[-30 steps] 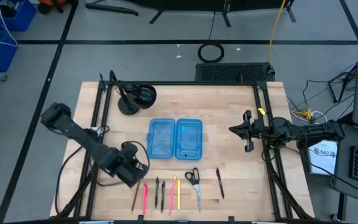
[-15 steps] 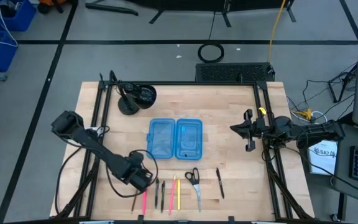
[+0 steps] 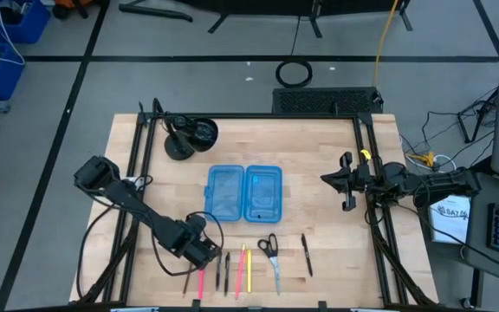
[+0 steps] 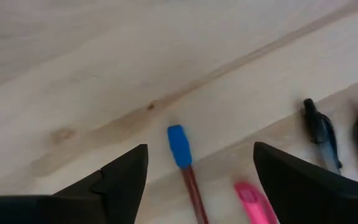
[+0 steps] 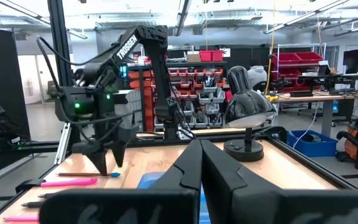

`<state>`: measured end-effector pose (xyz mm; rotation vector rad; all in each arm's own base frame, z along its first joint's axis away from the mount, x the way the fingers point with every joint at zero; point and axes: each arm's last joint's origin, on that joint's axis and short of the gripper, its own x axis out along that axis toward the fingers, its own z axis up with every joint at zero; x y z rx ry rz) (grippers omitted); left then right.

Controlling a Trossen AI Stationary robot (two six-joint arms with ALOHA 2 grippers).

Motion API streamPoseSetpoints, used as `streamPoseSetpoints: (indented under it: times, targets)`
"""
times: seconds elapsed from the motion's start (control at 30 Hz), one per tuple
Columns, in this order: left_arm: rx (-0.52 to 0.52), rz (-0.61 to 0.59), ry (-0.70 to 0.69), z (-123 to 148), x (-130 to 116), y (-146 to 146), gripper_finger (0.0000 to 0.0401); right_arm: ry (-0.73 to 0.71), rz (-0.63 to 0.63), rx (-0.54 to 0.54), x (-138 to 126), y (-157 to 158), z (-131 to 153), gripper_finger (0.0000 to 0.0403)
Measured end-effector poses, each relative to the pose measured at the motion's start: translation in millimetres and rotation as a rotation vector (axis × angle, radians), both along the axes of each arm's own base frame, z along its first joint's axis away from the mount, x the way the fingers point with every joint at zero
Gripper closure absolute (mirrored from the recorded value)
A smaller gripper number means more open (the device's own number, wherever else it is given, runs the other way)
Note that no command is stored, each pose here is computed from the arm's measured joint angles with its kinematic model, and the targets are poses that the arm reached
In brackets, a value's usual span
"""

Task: Pick & place school supplies into a supply box
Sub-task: Put the brown pencil into the blue box

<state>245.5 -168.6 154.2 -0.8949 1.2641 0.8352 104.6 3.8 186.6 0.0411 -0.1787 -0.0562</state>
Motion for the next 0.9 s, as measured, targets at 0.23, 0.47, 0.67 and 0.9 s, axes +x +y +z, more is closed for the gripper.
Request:
streamPoseSetpoints:
  times: [0.23, 0.47, 0.67, 0.9]
  targets:
    - [-0.036, 0.013, 0.010, -21, -11, 6, 0.0137, 0.001, 0.000, -0.001, 0, 0, 0, 0.0403]
    - [-0.051, -0.038, 0.010, -23, -11, 6, 0.0189, 0.009, 0.000, -0.002, 0, 0, -1, 0.0403]
    - [-0.049, -0.031, 0.021, -23, -12, 7, 0.0246, 0.007, -0.001, -0.007, 0, 0, -1, 0.0403]
    - [-0.036, 0.033, 0.023, -24, -13, 8, 0.0323, 0.009, -0.003, -0.018, 0, 0, -1, 0.0403]
